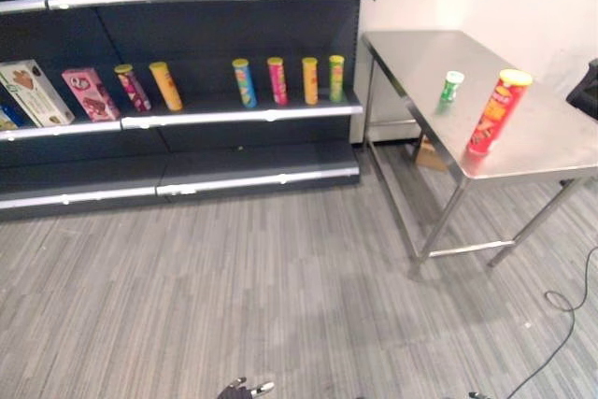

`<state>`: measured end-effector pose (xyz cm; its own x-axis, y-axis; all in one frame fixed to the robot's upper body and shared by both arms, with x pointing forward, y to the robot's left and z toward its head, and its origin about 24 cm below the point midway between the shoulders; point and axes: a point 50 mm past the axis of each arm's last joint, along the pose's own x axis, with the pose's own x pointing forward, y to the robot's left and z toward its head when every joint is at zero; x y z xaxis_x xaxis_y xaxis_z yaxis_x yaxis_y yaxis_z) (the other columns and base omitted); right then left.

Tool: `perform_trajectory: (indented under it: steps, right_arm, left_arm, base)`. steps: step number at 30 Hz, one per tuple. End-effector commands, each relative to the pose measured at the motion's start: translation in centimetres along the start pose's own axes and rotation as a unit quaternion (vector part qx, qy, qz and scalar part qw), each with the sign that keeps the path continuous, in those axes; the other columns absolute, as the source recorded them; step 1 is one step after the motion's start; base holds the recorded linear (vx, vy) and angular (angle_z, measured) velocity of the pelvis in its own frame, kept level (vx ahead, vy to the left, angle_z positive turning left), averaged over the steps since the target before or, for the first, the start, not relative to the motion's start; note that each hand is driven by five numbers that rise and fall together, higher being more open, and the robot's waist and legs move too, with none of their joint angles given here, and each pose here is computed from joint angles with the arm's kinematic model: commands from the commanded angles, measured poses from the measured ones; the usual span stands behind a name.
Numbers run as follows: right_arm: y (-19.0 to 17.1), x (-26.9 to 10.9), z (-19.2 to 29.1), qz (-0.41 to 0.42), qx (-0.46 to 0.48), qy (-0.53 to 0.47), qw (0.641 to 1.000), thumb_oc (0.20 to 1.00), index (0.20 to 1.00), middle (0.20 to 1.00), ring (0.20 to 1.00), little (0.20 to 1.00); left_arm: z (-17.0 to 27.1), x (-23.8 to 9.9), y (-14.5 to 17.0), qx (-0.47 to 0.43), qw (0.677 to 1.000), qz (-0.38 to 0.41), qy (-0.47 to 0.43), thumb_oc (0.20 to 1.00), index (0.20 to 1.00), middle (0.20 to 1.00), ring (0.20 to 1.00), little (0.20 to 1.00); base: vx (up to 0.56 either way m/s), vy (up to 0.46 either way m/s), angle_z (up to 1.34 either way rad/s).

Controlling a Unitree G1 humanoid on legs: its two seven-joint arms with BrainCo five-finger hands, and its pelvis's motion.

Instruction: Put the goods on the table back onto the shelves and tidy them up.

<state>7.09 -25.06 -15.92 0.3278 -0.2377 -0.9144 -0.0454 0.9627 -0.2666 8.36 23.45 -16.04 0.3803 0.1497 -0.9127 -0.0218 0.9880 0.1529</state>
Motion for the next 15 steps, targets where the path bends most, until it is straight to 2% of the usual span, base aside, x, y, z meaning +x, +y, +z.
perform_trajectory:
  steps: [1,15]
  right_arm:
    - [-1.0,0.2,1.0,-0.012,-0.012,-0.011,1.0,1.0,1.0,1.0,1.0,1.0]
    - [-0.9,0.3,1.9,-0.013,-0.01,-0.026,1.0,1.0,1.0,1.0,1.0,1.0]
  left_arm:
    - [2.2,0.3,0.8,-0.005,1.0,0.003,-0.03,1.0,1.0,1.0,1.0,1.0]
    - [1.9,0.3,0.8,0.028,0.999,0.004,-0.022,1.0,1.0,1.0,1.0,1.0]
  base:
    - [0.0,0.0,0.0]
    - [0.0,0.0,0.0]
